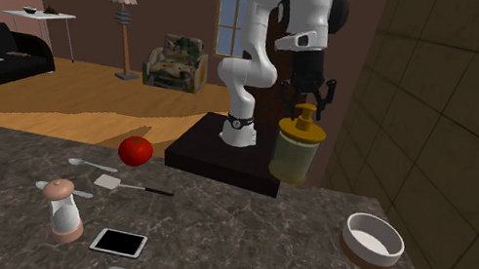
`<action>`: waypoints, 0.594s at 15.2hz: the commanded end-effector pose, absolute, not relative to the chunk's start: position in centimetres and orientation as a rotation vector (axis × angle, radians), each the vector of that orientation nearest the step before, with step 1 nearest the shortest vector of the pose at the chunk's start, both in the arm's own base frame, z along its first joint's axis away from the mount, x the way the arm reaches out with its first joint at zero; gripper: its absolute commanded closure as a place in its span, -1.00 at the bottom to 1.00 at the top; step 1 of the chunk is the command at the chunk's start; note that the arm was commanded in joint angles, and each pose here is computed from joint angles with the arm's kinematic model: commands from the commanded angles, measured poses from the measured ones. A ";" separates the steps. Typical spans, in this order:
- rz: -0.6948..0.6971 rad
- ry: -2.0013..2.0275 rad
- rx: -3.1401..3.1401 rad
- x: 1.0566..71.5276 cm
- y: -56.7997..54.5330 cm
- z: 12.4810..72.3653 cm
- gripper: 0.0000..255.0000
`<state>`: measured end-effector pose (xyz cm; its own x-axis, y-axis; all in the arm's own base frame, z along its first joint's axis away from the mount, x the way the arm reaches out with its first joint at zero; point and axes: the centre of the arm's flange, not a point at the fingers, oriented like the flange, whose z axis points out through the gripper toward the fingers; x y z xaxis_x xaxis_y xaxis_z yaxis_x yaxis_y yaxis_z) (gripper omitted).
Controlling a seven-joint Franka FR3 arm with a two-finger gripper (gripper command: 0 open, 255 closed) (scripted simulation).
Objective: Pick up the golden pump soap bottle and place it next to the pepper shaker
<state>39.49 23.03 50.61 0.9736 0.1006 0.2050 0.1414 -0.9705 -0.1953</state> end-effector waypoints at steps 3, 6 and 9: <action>-0.287 -0.181 -2.912 39.5 23.0 52.7 1.00; -0.287 -0.181 -2.912 39.5 23.0 54.0 1.00; -0.287 -0.181 -2.912 40.4 19.1 54.0 1.00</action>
<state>40.22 20.34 53.83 0.9737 0.0999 0.2048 0.1406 -0.9706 -0.1951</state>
